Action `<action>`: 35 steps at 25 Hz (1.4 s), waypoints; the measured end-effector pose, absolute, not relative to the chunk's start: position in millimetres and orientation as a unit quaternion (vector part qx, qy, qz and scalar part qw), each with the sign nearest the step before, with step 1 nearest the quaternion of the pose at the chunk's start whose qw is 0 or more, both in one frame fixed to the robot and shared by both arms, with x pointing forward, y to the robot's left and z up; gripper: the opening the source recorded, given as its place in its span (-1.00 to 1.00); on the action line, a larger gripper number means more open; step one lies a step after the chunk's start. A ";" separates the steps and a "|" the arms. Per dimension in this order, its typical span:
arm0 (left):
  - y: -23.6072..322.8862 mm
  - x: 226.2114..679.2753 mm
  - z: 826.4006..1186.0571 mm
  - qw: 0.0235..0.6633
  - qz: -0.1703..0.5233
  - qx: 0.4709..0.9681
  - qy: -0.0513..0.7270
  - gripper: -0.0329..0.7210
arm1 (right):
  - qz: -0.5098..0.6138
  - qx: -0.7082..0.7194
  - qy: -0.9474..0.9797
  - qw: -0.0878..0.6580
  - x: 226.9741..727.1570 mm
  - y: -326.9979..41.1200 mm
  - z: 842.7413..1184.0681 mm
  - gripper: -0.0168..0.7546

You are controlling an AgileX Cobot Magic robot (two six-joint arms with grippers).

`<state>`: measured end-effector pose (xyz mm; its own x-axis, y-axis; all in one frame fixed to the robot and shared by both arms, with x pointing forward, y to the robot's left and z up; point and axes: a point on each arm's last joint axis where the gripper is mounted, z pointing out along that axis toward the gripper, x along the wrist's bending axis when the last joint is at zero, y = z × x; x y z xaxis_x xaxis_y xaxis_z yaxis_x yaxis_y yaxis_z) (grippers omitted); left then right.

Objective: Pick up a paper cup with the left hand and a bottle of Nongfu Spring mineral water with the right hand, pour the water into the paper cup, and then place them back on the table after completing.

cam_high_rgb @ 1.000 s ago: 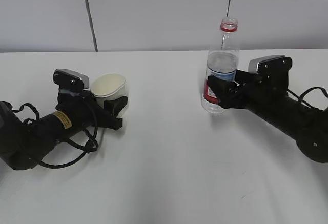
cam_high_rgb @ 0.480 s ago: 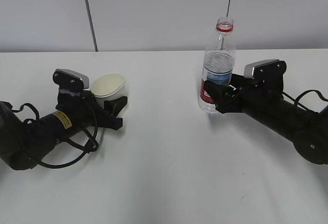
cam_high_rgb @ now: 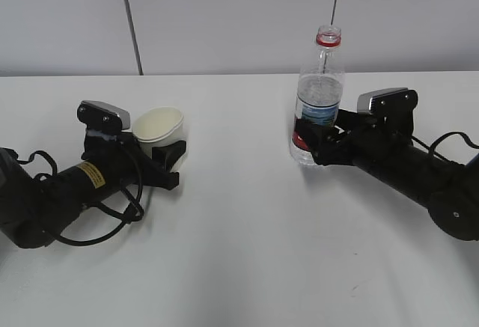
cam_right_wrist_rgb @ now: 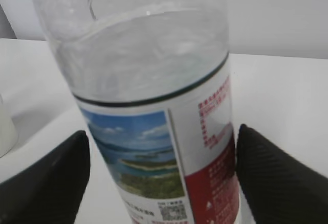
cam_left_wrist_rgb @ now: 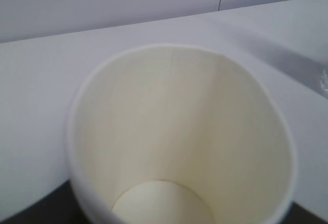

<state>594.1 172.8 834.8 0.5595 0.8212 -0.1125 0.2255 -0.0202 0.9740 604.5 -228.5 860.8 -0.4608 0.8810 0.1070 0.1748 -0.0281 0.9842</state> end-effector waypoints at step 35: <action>167.1 589.7 834.5 0.586 0.238 0.686 0.360 0.10 | 0.592 0.405 0.617 0.323 639.8 -225.5 860.0 0.24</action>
<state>589.7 167.1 834.5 0.6278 0.7726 -0.0944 0.2141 -0.0548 0.9753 639.8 -225.5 860.0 -0.4635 0.8824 0.0812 0.1184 -0.0292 0.9925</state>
